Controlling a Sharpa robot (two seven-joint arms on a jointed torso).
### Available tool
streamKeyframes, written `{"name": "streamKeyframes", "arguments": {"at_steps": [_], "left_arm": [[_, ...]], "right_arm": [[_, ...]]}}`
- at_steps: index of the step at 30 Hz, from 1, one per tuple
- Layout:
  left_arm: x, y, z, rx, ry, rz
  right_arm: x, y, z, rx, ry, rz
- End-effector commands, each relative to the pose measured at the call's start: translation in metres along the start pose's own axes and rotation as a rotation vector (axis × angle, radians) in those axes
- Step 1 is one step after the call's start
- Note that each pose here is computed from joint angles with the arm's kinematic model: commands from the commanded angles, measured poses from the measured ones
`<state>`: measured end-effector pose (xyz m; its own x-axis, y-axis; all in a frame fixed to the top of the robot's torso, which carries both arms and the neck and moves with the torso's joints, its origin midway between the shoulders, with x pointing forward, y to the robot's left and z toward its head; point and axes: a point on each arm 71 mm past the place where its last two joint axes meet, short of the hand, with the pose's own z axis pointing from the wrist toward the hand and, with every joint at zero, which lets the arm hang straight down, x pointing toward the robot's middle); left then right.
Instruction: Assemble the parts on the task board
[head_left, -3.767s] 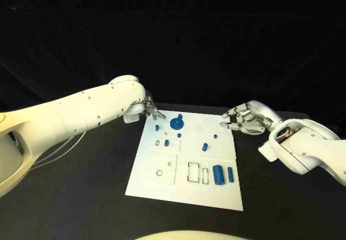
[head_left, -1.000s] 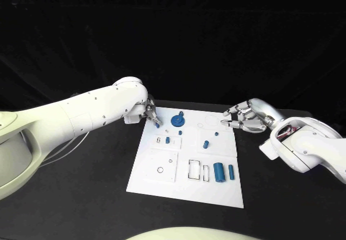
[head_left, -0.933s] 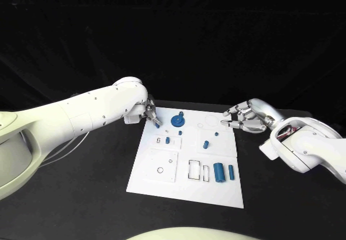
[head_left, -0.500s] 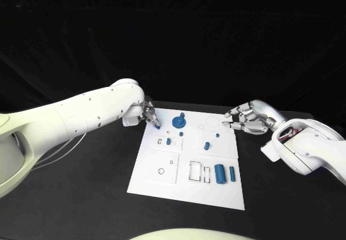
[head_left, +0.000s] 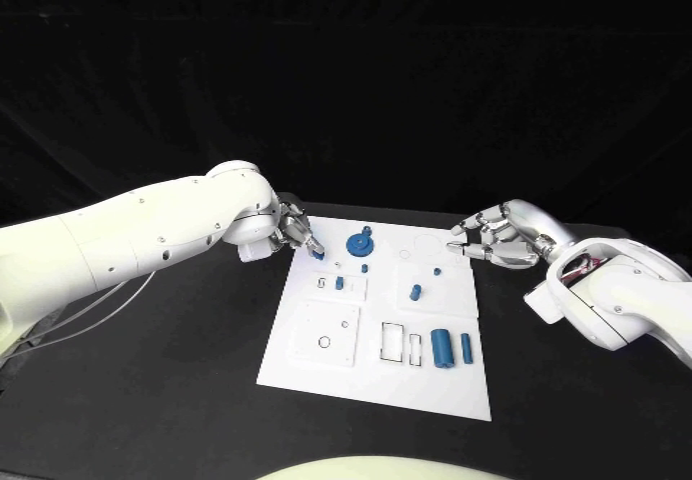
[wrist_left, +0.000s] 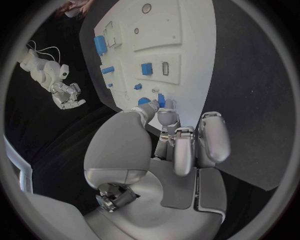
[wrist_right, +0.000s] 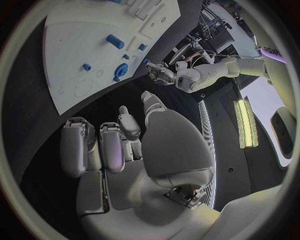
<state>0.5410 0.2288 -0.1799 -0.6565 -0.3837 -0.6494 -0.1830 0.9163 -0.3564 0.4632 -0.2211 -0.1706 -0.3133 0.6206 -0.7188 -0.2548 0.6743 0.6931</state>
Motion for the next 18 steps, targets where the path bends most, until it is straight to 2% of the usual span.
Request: {"name": "streamKeyframes", "arguments": {"at_steps": [1,8,18], "left_arm": [[0.0045,-0.0010,-0.0032,0.037,-0.025,-0.055],[0.0175,0.0036,-0.0059,0.049,-0.034,-0.026],[0.0365,0.0086,-0.0015,0.043,-0.036,0.034]], "right_arm": [[0.001,0.000,0.000,-0.007,0.009,-0.001],[0.000,0.000,-0.001,-0.005,0.008,-0.001],[0.000,0.000,-0.001,-0.005,0.008,-0.001]]}}
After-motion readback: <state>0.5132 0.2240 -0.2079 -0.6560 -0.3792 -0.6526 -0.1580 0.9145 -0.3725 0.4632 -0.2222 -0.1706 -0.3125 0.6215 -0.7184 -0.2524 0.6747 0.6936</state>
